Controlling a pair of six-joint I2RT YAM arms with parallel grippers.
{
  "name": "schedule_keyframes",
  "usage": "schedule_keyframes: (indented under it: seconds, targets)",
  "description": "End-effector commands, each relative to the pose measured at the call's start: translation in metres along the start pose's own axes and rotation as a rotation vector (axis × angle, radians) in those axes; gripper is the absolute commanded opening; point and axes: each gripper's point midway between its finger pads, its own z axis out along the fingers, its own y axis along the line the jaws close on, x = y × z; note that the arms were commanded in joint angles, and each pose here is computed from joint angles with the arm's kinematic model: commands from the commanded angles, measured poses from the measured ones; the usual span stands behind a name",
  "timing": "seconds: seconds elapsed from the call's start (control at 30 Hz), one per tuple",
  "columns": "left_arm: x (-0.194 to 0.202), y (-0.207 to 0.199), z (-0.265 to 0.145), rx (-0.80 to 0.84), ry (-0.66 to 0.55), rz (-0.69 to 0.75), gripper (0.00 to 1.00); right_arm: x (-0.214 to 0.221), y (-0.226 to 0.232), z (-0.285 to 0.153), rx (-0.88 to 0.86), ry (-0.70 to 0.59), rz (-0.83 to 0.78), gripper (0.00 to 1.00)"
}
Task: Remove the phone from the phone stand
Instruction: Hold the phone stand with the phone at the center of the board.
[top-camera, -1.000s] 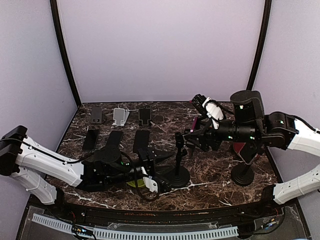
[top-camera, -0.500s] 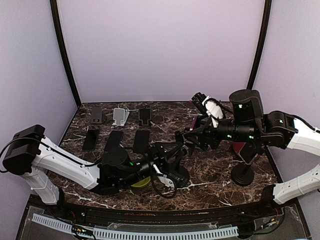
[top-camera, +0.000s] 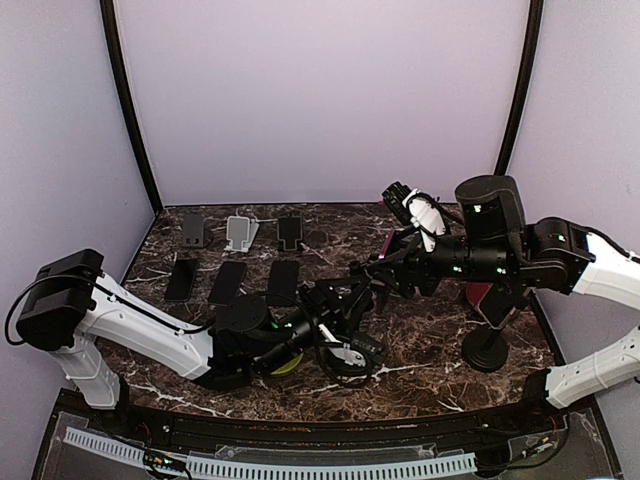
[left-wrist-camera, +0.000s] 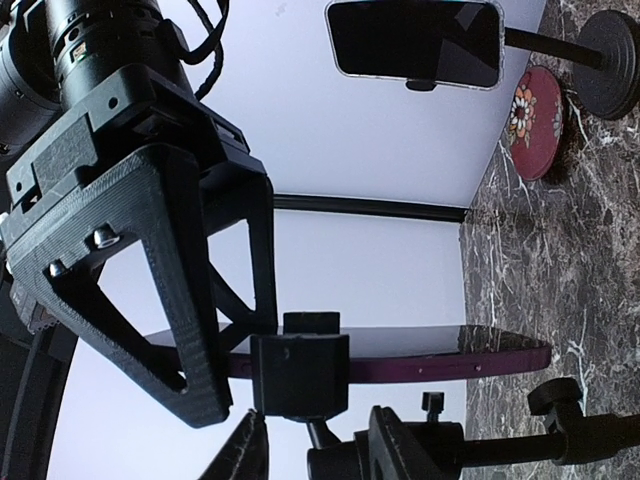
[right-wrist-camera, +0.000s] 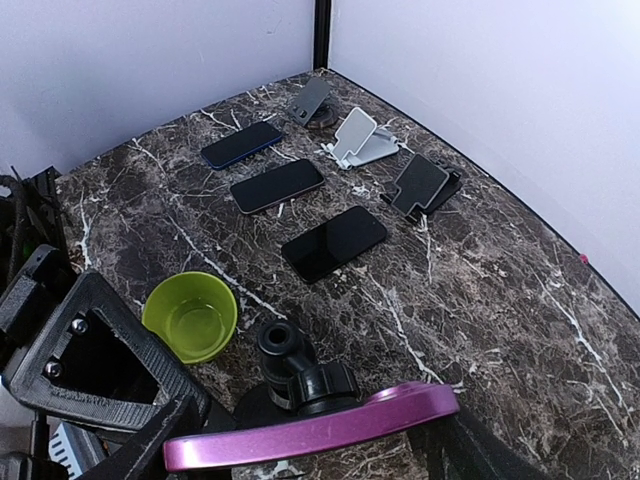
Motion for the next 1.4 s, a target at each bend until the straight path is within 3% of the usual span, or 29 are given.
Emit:
schedule_keyframes:
  seconds: [0.0, 0.77, 0.93, 1.07, 1.17, 1.27, 1.37]
  targets:
    - [-0.002, 0.022, 0.006, -0.070, 0.026, 0.013, 0.37, -0.039, 0.008, -0.011, -0.052, -0.122, 0.072, 0.42]
    - [-0.015, 0.023, 0.019, -0.080, 0.032, 0.039, 0.37, -0.040, 0.008, -0.009, -0.047, -0.136, 0.106, 0.37]
    - [-0.014, 0.025, 0.019, -0.086, 0.043, 0.041, 0.28, -0.039, 0.007, -0.011, -0.047, -0.130, 0.092, 0.35]
    - [-0.015, 0.026, 0.016, -0.087, 0.044, 0.053, 0.10, -0.033, 0.004, -0.012, -0.027, -0.117, 0.058, 0.35]
    - [-0.017, 0.024, 0.013, -0.085, 0.034, 0.060, 0.02, -0.033, 0.003, -0.015, -0.021, -0.120, 0.014, 0.28]
    - [-0.016, 0.023, 0.008, -0.084, 0.033, 0.056, 0.00, -0.030, 0.002, -0.015, -0.014, -0.106, -0.025, 0.18]
    - [-0.015, 0.022, 0.004, -0.073, 0.035, 0.056, 0.00, -0.027, -0.001, -0.015, 0.006, -0.093, -0.045, 0.14]
